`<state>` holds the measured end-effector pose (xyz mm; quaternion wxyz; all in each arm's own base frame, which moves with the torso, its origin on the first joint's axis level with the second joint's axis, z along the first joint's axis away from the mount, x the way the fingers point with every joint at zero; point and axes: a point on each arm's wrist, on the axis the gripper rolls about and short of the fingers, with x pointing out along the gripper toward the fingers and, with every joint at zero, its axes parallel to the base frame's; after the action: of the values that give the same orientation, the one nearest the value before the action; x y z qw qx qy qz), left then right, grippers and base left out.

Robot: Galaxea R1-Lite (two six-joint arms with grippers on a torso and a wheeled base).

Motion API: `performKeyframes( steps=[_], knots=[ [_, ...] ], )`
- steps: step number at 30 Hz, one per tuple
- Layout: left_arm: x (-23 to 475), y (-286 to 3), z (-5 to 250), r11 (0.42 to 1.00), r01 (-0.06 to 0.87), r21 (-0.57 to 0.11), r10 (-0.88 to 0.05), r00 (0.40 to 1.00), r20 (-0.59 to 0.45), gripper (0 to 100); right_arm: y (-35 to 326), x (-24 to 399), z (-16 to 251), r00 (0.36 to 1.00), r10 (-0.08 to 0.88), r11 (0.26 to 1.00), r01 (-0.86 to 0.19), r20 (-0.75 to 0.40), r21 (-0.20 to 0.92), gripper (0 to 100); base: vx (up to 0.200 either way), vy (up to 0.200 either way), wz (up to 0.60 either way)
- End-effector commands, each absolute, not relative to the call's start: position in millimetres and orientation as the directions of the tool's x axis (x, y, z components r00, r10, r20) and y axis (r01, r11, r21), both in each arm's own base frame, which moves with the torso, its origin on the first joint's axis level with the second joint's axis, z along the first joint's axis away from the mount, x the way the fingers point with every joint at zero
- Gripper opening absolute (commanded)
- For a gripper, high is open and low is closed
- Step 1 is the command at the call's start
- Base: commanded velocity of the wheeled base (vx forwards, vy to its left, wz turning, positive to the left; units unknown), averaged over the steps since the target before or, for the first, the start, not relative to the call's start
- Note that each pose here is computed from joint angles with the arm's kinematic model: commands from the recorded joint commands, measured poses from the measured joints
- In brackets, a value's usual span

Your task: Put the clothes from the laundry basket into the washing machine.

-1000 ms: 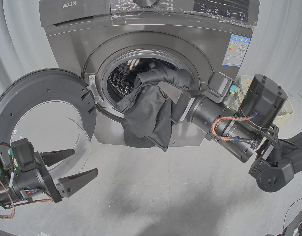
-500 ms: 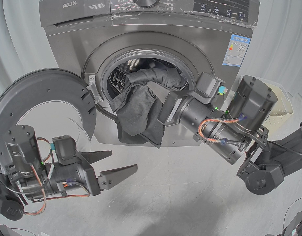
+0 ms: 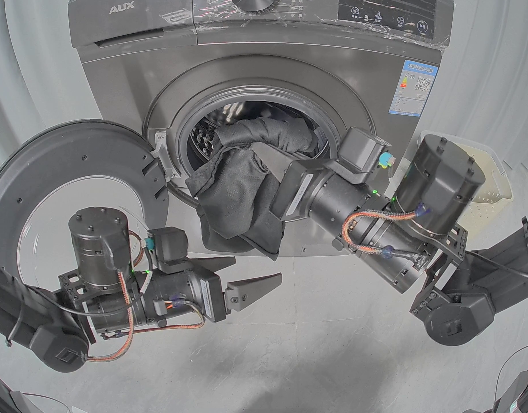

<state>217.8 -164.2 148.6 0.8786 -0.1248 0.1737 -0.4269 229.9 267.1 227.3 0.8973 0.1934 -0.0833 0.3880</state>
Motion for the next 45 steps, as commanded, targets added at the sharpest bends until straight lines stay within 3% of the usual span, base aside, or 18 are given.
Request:
performKeyframes(
  steps=[1, 5, 7, 13, 29, 30, 38, 45],
  knots=[
    [233, -176, 132, 0.61, 0.698, -0.374, -0.79, 0.572, -0.221, 100, 268, 227, 227, 0.684, 0.665, 0.622, -0.729, 0.299, 0.284, 0, 0.0, 0.0, 0.0],
    [248, -185, 119, 0.623, 0.688, -0.372, -0.778, 0.598, -0.196, 100, 269, 226, 228, 0.682, 0.667, 0.62, -0.732, 0.301, 0.283, 0, 0.0, 0.0, 0.0],
    [259, -192, 113, 0.648, 0.665, -0.372, -0.751, 0.639, -0.164, 100, 270, 226, 227, 0.681, 0.668, 0.619, -0.732, 0.299, 0.283, 0, 0.0, 0.0, 0.0],
    [271, -197, 105, 0.661, 0.652, -0.372, -0.737, 0.656, -0.162, 100, 270, 224, 227, 0.679, 0.671, 0.617, -0.734, 0.298, 0.285, 0, 0.0, 0.0, 0.0],
    [284, -208, 118, 0.683, 0.639, -0.354, -0.705, 0.704, -0.089, 100, 270, 225, 226, 0.68, 0.667, 0.619, -0.733, 0.305, 0.282, 0, 0.0, 0.0, 0.0],
    [284, -208, 119, 0.686, 0.638, -0.351, -0.701, 0.709, -0.082, 0, 269, 225, 226, 0.681, 0.666, 0.62, -0.732, 0.305, 0.282, 0, 0.0, 0.0, 0.0],
    [275, -208, 121, 0.679, 0.648, -0.346, -0.707, 0.704, -0.068, 0, 266, 229, 222, 0.693, 0.66, 0.633, -0.721, 0.292, 0.281, 0, 0.0, 0.0, 0.0],
    [238, -198, 139, 0.647, 0.683, -0.339, -0.738, 0.673, -0.052, 0, 266, 234, 217, 0.704, 0.655, 0.646, -0.71, 0.276, 0.279, 0, 0.0, 0.0, 0.0]
  ],
)
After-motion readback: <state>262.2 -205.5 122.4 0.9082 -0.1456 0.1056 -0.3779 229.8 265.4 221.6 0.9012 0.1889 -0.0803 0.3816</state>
